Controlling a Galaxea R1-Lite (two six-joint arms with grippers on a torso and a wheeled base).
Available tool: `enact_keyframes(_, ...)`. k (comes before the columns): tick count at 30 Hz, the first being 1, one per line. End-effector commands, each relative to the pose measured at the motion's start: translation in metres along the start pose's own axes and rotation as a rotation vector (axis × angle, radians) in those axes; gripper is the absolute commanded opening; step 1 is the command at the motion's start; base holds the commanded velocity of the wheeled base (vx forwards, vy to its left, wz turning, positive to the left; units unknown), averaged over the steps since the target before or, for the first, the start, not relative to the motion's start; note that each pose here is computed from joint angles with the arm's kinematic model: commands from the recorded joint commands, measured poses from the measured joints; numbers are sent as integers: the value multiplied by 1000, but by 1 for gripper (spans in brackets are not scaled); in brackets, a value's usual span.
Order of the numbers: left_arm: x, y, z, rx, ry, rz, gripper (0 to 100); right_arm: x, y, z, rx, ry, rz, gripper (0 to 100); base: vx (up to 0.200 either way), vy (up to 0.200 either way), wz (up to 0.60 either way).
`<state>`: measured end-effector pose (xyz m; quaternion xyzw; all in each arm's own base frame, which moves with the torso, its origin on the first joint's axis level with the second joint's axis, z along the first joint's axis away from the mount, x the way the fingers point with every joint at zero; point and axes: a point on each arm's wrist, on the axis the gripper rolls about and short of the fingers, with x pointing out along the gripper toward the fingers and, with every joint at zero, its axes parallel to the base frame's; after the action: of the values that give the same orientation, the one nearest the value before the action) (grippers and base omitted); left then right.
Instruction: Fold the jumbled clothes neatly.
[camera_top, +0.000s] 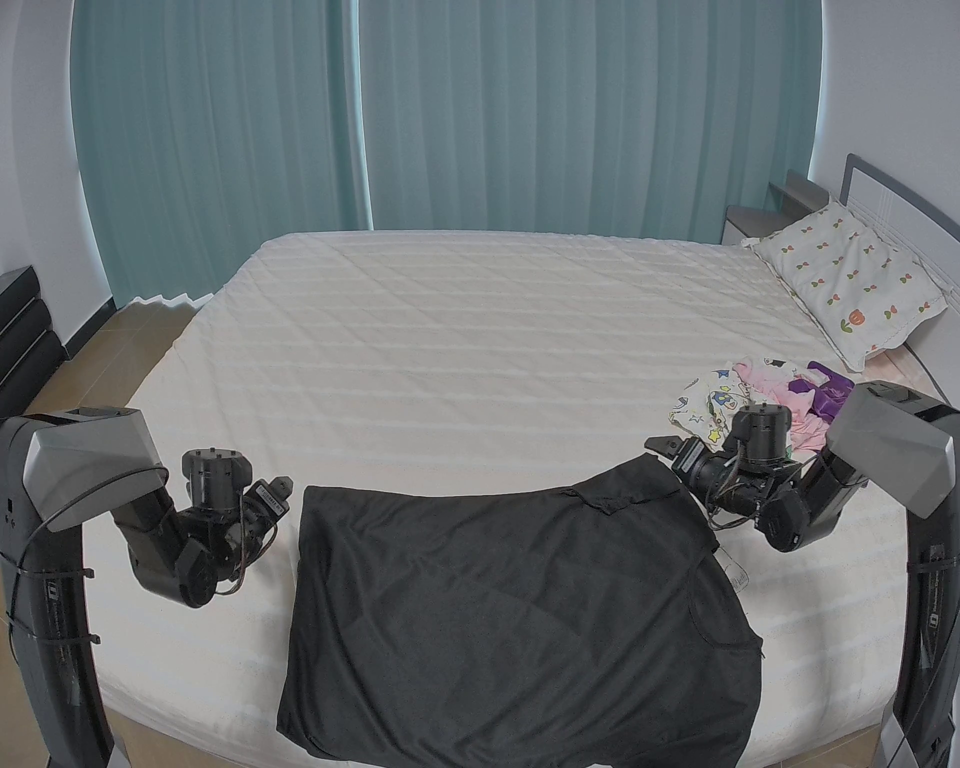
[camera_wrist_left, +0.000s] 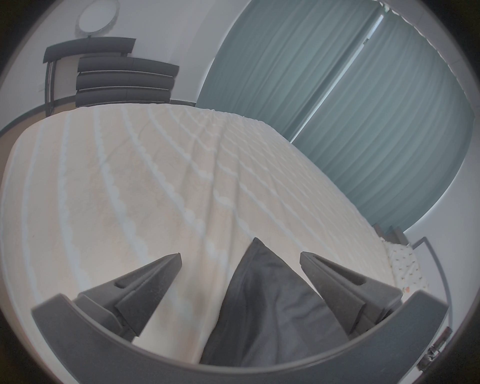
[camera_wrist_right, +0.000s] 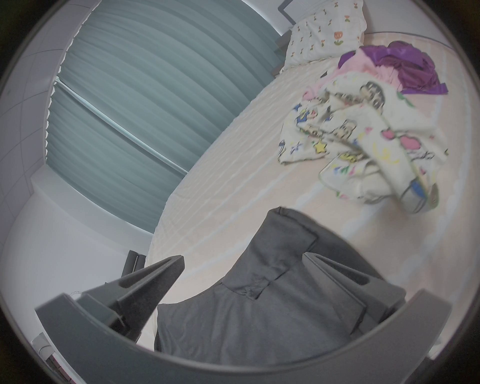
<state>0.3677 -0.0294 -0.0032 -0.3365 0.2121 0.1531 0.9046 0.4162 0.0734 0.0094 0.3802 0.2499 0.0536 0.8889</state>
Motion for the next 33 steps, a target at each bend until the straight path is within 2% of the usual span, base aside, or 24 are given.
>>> enact_keyframes(1, -47, 7, -7, -59, 1, -52, 100, 39, 10, -33, 10, 76, -36, 100, 0, 0, 0)
enact_keyframes(4, -52, 9, -17, -87, 27, -57, 100, 49, 9, -37, 9, 93, -65, 100, 200, 0, 0)
enact_keyframes(10, -52, 13, -21, -85, 31, -57, 100, 57, 8, -40, 3, 89, -122, 100, 0, 0, 0)
enact_keyframes(19, -48, 18, -27, -82, 39, -42, 100, 54, 6, -45, 3, 119, -155, 100, 0, 0, 0)
enact_keyframes(28, -48, 20, -29, -81, 47, -33, 100, 25, 24, -34, 1, 110, -144, 100, 0, 0, 0)
enact_keyframes(33, -48, 20, -30, -80, 51, -33, 100, 24, 19, -53, -12, 161, -172, 100, 0, 0, 0)
